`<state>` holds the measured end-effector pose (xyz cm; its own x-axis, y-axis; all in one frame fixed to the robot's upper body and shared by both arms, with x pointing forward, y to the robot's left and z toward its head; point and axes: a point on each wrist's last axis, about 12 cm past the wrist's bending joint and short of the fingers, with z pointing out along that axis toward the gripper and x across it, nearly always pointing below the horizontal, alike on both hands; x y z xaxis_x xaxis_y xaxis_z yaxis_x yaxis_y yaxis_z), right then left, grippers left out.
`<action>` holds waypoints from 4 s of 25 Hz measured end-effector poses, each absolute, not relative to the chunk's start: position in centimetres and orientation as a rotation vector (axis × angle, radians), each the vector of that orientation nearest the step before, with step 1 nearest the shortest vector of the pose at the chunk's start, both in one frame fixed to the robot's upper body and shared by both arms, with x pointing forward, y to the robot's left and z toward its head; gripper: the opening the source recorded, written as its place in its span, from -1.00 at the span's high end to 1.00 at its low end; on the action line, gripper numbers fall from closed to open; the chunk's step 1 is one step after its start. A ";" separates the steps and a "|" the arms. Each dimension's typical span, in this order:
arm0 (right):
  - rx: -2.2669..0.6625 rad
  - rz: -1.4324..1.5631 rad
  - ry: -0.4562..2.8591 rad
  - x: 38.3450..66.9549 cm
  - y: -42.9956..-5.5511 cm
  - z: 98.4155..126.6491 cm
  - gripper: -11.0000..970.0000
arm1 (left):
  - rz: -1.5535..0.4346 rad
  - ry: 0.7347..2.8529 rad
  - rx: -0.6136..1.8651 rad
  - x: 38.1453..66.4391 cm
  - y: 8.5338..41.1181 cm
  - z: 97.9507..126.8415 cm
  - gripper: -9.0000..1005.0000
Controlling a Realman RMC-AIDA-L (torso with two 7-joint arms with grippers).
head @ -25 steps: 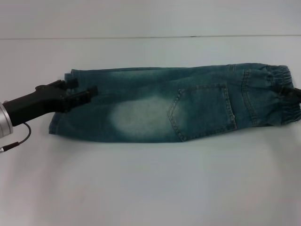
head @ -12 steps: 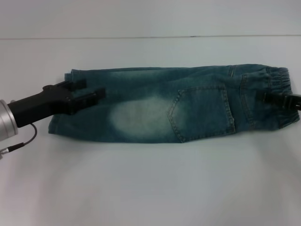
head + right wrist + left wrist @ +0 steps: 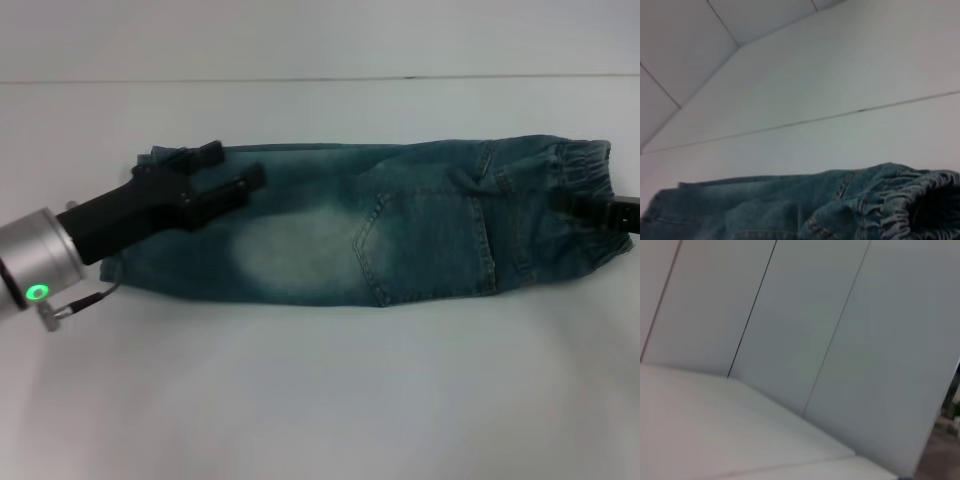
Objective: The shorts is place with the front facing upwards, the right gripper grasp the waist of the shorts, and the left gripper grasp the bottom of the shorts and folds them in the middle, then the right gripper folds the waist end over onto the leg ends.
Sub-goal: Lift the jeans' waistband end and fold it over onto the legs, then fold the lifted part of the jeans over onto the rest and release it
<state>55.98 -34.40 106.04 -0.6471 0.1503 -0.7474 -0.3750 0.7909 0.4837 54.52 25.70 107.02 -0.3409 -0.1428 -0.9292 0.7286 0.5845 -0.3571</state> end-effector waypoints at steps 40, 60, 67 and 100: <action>-0.840 1.015 1.884 62.5 -25.0 125.7 0.66 | -0.564 1.579 0.786 50.8 11.5 100.7 0.98; -1.288 0.835 2.016 64.8 -9.3 122.4 0.59 | -0.586 1.563 0.728 50.2 11.6 100.9 0.98; -1.157 0.907 2.007 64.3 -11.0 122.4 0.45 | -0.551 1.565 0.671 49.8 13.2 100.4 0.98; -0.855 0.945 1.709 52.6 -30.1 113.5 -0.95 | -0.907 1.507 0.301 45.3 27.9 102.7 0.72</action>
